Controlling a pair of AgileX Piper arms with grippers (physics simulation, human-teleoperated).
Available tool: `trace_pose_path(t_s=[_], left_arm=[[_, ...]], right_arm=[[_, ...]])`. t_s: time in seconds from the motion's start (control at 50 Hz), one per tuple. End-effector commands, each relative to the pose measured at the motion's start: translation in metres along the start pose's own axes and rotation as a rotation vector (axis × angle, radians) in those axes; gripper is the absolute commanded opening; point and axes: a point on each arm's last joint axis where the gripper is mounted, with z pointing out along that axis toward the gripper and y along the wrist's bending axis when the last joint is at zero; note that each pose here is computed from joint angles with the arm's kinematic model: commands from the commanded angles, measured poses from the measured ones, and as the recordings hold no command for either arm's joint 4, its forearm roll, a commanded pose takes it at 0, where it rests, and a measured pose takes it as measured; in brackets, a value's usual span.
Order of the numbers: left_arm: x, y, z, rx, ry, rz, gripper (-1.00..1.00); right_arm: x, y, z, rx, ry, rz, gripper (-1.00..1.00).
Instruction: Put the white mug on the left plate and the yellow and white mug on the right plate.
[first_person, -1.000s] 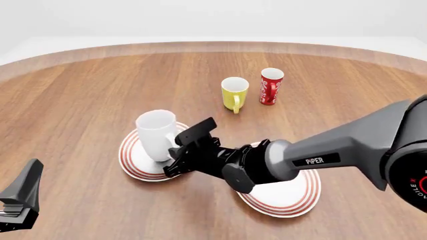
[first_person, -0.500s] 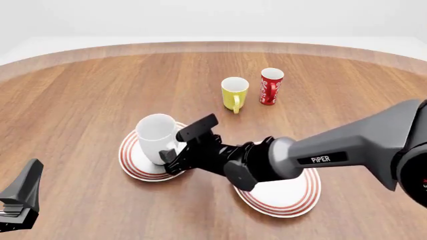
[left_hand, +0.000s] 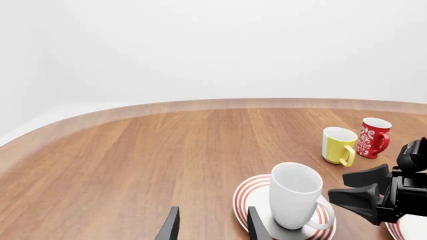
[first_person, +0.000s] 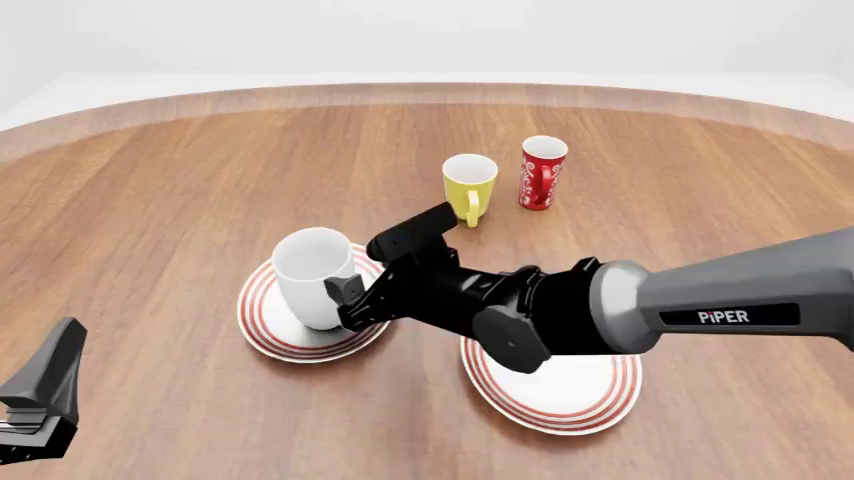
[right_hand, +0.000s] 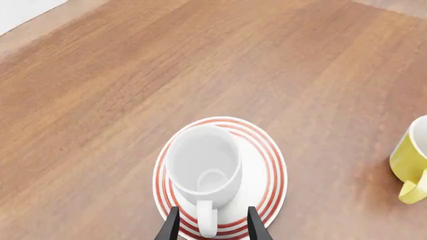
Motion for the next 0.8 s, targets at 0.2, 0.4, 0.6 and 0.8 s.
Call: trace_pose_path(t_s=[0.2, 0.4, 0.6, 0.8], left_arm=[[0.000, 0.000, 0.000, 0.000, 0.000, 0.000, 1.00], [0.000, 0.000, 0.000, 0.000, 0.000, 0.000, 1.00], [0.000, 0.000, 0.000, 0.000, 0.000, 0.000, 1.00], [0.000, 0.000, 0.000, 0.000, 0.000, 0.000, 1.00]], right_arm=[[-0.043, -0.012, -0.064, 0.032, -0.129, 0.010, 1.00], [-0.057, -0.026, -0.089, 0.072, -0.187, 0.024, 1.00], [-0.067, -0.045, -0.113, 0.134, -0.246, 0.042, 1.00], [-0.073, -0.060, -0.132, 0.188, -0.289, 0.055, 1.00]])
